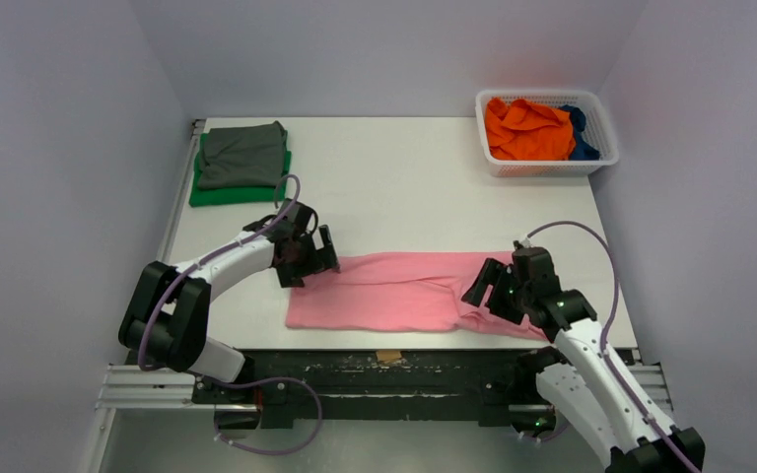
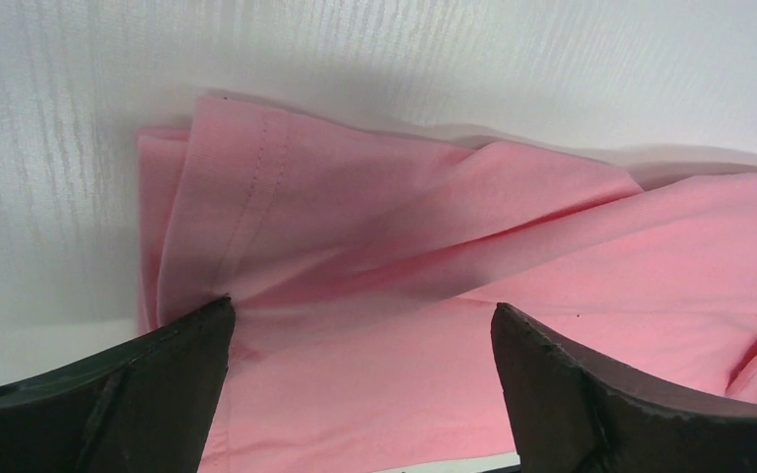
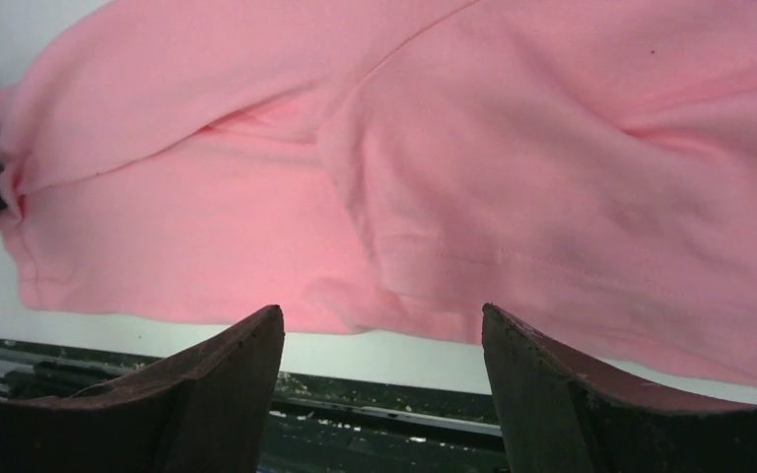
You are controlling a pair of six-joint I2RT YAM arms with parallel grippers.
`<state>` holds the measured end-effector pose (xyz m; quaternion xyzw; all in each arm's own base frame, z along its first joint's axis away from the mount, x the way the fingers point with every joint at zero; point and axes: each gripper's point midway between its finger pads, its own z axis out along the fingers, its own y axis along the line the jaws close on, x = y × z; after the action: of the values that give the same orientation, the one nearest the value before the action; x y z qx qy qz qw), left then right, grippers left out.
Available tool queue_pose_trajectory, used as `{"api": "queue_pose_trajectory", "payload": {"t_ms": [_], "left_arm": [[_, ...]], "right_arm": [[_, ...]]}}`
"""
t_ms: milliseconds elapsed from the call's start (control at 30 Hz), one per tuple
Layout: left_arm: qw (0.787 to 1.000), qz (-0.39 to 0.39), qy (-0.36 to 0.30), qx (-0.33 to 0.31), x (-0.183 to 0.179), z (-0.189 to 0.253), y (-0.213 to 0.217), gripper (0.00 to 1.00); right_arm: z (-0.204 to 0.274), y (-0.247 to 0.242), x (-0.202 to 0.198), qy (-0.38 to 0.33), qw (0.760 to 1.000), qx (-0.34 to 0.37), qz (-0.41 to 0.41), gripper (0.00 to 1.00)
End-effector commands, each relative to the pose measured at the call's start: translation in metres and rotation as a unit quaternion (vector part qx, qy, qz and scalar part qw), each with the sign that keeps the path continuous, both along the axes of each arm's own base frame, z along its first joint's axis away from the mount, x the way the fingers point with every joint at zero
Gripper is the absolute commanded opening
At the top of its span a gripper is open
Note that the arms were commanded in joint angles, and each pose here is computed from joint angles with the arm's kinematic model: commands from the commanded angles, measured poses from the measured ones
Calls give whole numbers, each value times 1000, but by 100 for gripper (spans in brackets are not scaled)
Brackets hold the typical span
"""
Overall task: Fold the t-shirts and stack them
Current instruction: Rotate the tshirt 90 degrees
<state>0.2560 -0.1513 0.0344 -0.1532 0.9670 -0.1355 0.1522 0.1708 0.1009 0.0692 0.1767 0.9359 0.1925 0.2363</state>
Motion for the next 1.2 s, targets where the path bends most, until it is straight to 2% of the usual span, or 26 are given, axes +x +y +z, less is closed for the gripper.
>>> {"api": "queue_pose_trajectory", "payload": {"t_ms": [0, 200, 367, 500, 733, 900, 1033, 1167], "left_arm": [[1000, 6, -8, 27, 0, 2, 12, 100], [999, 8, -3, 33, -3, 0, 15, 100], [999, 9, 4, 35, -10, -4, 17, 100], [999, 15, 7, 32, -17, -6, 19, 100], [999, 34, 25, -1, -46, -14, 18, 100], [998, 55, 26, -35, -62, -15, 8, 100], [996, 51, 44, -56, -77, -20, -9, 100], [993, 31, 63, -92, -93, -29, -38, 100]], "right_arm": [[25, -11, -5, -10, 999, -15, -28, 73], [22, -11, 24, -24, 998, -30, -45, 75], [-12, -22, 49, 13, 993, -78, -89, 77], [-36, -14, 78, 21, 992, -82, -89, 77], [-55, 30, 165, 15, 998, -54, -15, 75], [-72, 51, 237, 11, 997, -73, 23, 75], [-79, 85, 299, 3, 993, -60, 103, 75], [-82, 123, 346, -4, 983, -46, 178, 74]]}}
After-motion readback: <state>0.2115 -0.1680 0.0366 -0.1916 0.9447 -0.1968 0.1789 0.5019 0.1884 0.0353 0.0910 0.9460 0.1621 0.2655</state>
